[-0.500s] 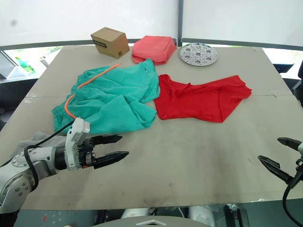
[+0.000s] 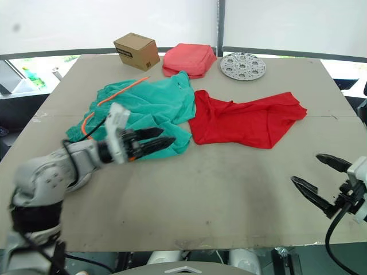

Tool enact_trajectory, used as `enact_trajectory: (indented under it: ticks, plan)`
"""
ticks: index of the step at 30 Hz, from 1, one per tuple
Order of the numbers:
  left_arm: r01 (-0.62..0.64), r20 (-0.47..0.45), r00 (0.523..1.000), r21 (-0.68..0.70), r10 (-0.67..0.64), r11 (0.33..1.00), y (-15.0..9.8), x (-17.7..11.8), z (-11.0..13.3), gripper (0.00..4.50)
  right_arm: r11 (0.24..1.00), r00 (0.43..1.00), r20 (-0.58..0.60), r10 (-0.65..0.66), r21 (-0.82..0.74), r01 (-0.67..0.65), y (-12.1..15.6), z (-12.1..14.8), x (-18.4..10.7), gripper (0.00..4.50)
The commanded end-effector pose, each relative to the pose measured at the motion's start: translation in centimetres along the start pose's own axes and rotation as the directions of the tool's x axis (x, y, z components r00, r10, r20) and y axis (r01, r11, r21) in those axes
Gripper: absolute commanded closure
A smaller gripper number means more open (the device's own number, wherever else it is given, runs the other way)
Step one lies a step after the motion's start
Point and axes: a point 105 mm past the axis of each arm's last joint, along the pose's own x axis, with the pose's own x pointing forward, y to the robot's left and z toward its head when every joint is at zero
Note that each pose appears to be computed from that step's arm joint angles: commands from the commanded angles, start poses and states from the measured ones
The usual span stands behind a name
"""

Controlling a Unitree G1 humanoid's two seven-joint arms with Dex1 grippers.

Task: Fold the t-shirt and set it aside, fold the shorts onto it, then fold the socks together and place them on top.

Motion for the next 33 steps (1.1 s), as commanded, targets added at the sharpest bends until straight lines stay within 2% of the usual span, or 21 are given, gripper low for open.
enact_trajectory:
  ticks: [1,4,7,10,16,20,28,29,31,33]
  plan:
    - [0.027,-0.026,0.999,-0.007,-0.027,1.0,0.4,4.1,0.3,0.03,0.997,0.994,0.085,0.067,-0.046,-0.063,2.0,2.3,1.0,0.04]
    - [-0.012,-0.059,0.998,-0.02,0.011,1.0,1.8,7.0,0.1,0.03,0.995,0.992,0.09,0.089,-0.059,-0.084,2.9,2.8,1.3,0.04]
    - [-0.049,-0.069,0.996,0.035,0.052,0.998,3.0,10.6,-0.3,0.03,0.991,0.994,0.066,0.088,-0.11,-0.081,3.6,2.9,1.6,0.04]
    - [-0.063,-0.064,0.996,0.072,0.068,0.995,3.4,12.0,-0.1,0.03,0.99,0.994,0.062,0.091,-0.115,-0.084,4.3,2.9,1.5,0.04]
    - [-0.127,-0.046,0.989,0.236,0.142,0.963,4.4,13.7,0.1,0.03,0.991,0.996,0.049,0.073,-0.112,-0.067,5.2,2.6,1.3,0.04]
    - [-0.103,-0.065,0.99,0.244,0.123,0.964,4.1,14.6,-0.6,0.03,0.992,0.997,0.042,0.061,-0.11,-0.056,5.4,2.4,1.0,0.04]
    - [-0.167,-0.05,0.982,0.241,0.184,0.956,5.5,16.0,-1.5,0.03,0.994,0.998,0.034,0.052,-0.097,-0.048,5.5,2.0,1.0,0.04]
    - [-0.153,-0.049,0.984,0.243,0.17,0.958,5.4,16.1,-1.5,0.55,0.994,0.998,0.032,0.052,-0.096,-0.049,5.6,1.9,0.9,0.0]
    - [-0.129,-0.049,0.988,0.223,0.144,0.966,5.2,16.3,-1.6,1.3,0.994,0.998,0.03,0.051,-0.095,-0.048,5.6,1.8,0.9,0.0]
    - [-0.125,-0.051,0.989,0.207,0.138,0.97,5.3,16.2,-1.7,2.32,0.994,0.998,0.026,0.049,-0.096,-0.047,5.6,1.7,0.9,0.0]
